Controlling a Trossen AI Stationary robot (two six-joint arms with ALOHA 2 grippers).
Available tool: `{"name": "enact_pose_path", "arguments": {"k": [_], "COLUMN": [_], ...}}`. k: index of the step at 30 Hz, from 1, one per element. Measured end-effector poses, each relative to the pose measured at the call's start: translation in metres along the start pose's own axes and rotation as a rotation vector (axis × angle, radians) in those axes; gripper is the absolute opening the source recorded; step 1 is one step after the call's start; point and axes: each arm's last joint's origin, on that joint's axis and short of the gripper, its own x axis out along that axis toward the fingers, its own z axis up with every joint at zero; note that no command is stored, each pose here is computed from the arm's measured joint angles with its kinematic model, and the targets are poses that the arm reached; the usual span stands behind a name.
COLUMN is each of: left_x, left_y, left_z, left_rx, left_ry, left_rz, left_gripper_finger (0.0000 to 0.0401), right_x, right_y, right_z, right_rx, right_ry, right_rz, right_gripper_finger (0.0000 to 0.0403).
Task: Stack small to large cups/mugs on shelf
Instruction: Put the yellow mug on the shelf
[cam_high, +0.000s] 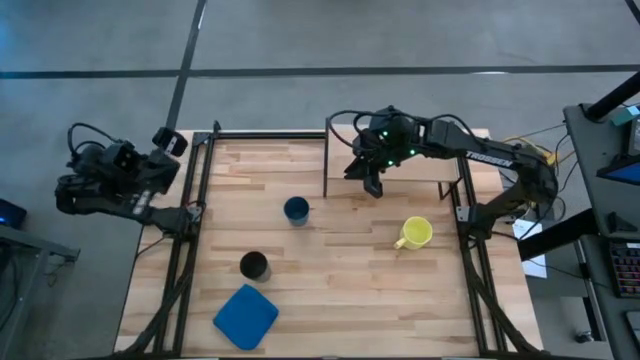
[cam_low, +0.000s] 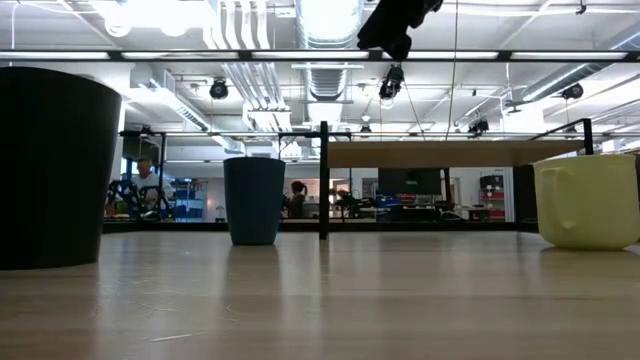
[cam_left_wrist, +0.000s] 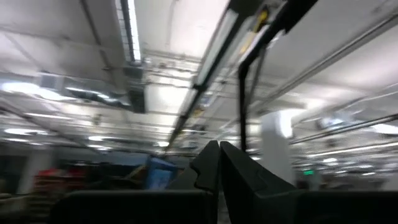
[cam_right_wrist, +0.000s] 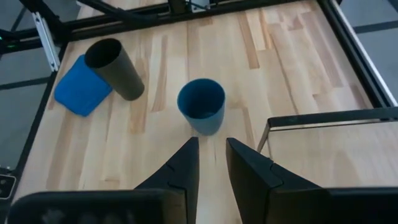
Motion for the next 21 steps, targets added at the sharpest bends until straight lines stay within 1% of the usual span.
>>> {"name": "enact_pose_path", "arguments": {"k": [2, 4, 10, 12, 15, 18, 21], "left_x": [0.003, 0.007, 0.010, 0.009, 0.009, 0.009, 0.009], "left_y": [0.002, 0.004, 0.011, 0.013, 0.014, 0.015, 0.015], "left_z": [-0.005, -0.008, -0.015, -0.017, -0.022, -0.026, -0.028], "left_rx": [0.091, 0.143, 0.166, 0.170, 0.181, 0.194, 0.268], "left_ry": [0.022, 0.041, 0.073, 0.086, 0.134, 0.172, 0.210], "left_rz": [0.059, 0.121, 0.348, 0.401, 0.445, 0.461, 0.462], "left_gripper_finger": [0.0001, 0.0001, 0.0001, 0.0001, 0.0001, 0.0001, 0.0001], "right_x": [0.002, 0.002, 0.001, 0.004, 0.010, 0.018, 0.026], "right_y": [0.001, 0.005, 0.017, 0.021, 0.026, 0.032, 0.036], "right_z": [0.000, 0.000, 0.001, 0.001, 0.000, 0.000, 0.001], "right_rx": [0.001, -0.006, -0.007, -0.014, -0.026, -0.039, -0.051], "right_ry": [0.004, 0.004, -0.002, 0.004, 0.019, 0.032, 0.031], "right_rz": [0.004, 0.012, 0.041, 0.051, 0.066, 0.080, 0.090], "right_gripper_finger": [0.0077, 0.0076, 0.0073, 0.0075, 0.0079, 0.0080, 0.0077]}}
